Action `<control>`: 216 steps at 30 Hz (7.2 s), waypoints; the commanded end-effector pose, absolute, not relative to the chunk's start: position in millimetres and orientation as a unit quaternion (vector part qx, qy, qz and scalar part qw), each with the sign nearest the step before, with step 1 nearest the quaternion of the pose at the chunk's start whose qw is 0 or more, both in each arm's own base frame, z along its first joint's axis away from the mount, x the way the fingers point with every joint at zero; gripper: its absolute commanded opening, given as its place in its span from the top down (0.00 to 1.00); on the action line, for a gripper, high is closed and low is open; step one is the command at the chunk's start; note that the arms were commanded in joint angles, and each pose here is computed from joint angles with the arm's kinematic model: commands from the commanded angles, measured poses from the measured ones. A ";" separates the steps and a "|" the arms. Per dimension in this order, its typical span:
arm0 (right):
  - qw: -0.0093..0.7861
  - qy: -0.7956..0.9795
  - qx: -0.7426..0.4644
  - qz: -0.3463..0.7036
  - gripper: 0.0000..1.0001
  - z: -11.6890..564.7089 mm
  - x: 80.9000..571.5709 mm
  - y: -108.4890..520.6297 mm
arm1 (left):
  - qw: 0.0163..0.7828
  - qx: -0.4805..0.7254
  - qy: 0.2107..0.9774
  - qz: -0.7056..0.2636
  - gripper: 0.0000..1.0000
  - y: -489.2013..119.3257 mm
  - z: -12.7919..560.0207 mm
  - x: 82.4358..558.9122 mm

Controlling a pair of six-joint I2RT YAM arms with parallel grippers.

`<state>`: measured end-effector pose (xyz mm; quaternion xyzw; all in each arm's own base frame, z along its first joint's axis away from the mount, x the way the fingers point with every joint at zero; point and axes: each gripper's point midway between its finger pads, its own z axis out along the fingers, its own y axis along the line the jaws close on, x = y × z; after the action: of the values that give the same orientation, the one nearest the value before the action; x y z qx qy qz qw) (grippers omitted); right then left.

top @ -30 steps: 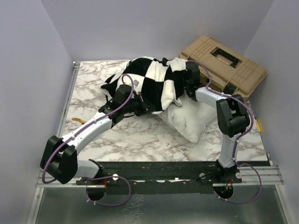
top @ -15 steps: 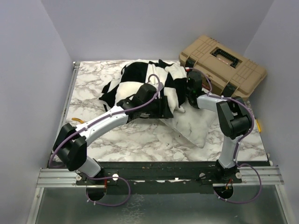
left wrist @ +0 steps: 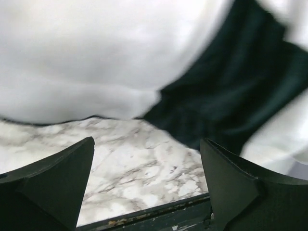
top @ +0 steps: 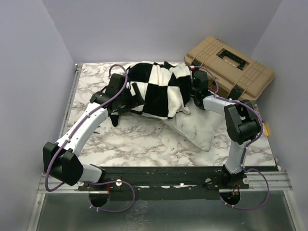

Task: Put the pillow into the pillowcase
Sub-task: Stuff the pillow into the pillowcase.

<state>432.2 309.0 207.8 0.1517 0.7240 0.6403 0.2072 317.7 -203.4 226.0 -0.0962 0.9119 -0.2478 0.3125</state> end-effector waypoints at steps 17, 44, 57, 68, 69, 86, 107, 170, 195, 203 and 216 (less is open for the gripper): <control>0.246 0.680 0.139 0.676 1.00 268.4 439.7 305.8 | 0.378 -0.094 0.751 -0.532 1.00 -279.2 270.3 351.2; 0.233 0.701 0.237 0.630 1.00 289.0 461.9 297.5 | 0.425 0.142 0.831 -0.330 0.01 -282.7 298.0 295.6; 0.222 0.697 0.247 0.635 1.00 296.3 461.5 297.4 | 0.516 0.164 0.836 -0.090 0.01 -288.9 240.0 362.7; 0.216 0.703 0.259 0.626 1.00 285.5 461.8 287.9 | 0.594 0.068 0.788 -0.149 1.00 -279.3 328.3 396.4; 0.215 0.703 0.259 0.626 1.00 285.0 462.1 287.9 | 0.590 0.054 0.786 -0.175 1.00 -274.1 334.3 399.4; 0.267 0.813 0.102 0.508 0.42 309.7 480.4 286.0 | 0.469 0.052 0.764 -0.441 1.00 -323.6 366.2 373.8; 0.130 0.902 0.292 0.290 0.10 165.5 263.3 64.0 | 0.414 0.248 0.770 -0.417 1.00 -372.6 284.3 329.5; 0.300 0.808 -0.194 0.468 0.13 390.7 336.9 326.5 | 0.731 -0.142 0.623 -0.239 0.01 -129.1 417.4 233.8; 0.247 0.880 -0.076 0.400 0.16 310.9 357.7 311.8 | 0.389 0.002 0.625 -0.677 0.01 -340.4 371.8 280.1; 0.247 0.887 -0.034 0.389 0.16 299.4 380.8 298.4 | 0.464 -0.082 0.712 -0.521 0.01 -278.5 316.4 279.1; 0.233 0.883 -0.030 0.405 0.16 291.6 388.3 298.1 | 0.432 0.006 0.729 -0.531 0.01 -324.0 335.1 261.7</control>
<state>378.4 306.1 325.1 -0.0620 0.8608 0.4290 0.2667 264.8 -290.2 334.7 -0.0457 0.7255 -0.5156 0.4536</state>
